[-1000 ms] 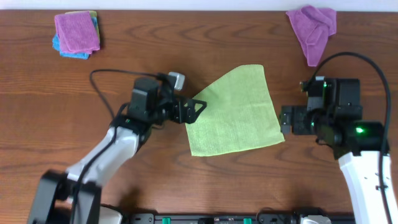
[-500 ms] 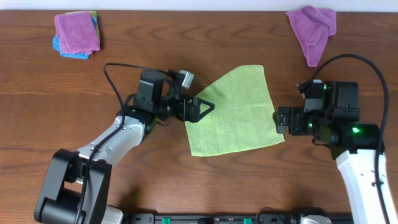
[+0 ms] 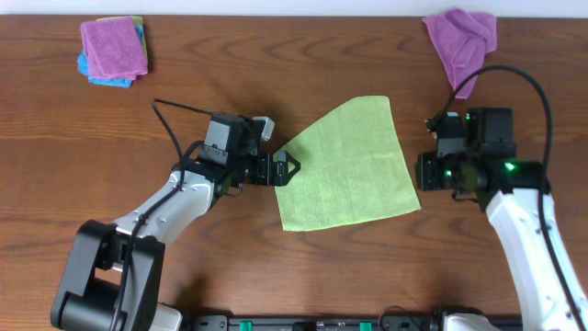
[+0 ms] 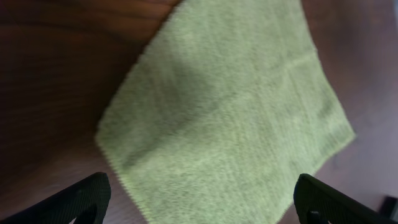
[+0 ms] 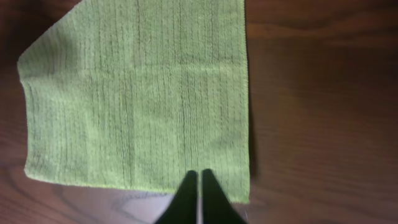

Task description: Fold the cloth

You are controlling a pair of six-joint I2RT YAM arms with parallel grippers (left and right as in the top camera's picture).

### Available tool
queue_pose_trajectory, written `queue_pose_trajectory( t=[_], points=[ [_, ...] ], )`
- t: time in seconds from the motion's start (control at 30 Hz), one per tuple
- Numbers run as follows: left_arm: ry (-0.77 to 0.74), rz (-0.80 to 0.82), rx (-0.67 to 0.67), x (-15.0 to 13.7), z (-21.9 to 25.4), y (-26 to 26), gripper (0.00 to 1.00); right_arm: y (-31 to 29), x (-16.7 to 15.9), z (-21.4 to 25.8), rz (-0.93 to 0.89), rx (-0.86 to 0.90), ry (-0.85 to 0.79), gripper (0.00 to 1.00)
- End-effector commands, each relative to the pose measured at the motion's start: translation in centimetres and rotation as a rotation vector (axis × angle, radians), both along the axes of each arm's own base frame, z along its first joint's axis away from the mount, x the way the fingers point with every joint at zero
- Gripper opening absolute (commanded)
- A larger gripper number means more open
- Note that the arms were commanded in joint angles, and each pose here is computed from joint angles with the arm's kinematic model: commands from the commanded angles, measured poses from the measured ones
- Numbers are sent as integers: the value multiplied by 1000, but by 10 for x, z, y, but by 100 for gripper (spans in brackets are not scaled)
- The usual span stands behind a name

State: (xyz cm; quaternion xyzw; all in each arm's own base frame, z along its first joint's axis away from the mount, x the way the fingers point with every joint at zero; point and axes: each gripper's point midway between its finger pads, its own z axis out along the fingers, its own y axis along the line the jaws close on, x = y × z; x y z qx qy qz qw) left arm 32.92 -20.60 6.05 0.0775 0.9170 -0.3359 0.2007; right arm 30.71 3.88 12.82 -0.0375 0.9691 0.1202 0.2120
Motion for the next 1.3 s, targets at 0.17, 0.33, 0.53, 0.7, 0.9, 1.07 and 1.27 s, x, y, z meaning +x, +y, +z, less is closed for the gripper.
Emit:
queue_pose_trajectory(
  t=[0.17,0.33,0.53,0.7,0.9,1.07,1.27],
  points=[
    [85,106,21,5,-16,6,96,5,-1,-41,19,35,117,1],
    [126,144,3,4,-18,6,95,10,-7,-62,29,67,157,1],
    [181,177,-1,2,-29,6,95,15,-20,-77,23,91,193,2],
    [198,181,-44,7,-36,-1,95,16,-31,-87,8,97,228,1],
    [228,170,-90,8,-44,-9,95,17,-36,-93,-5,102,246,1],
    [286,153,-119,2,-58,-15,95,17,-40,-96,-9,103,257,2],
    [278,162,-139,7,-59,-17,95,17,-46,-109,-31,109,259,2]
  ],
)
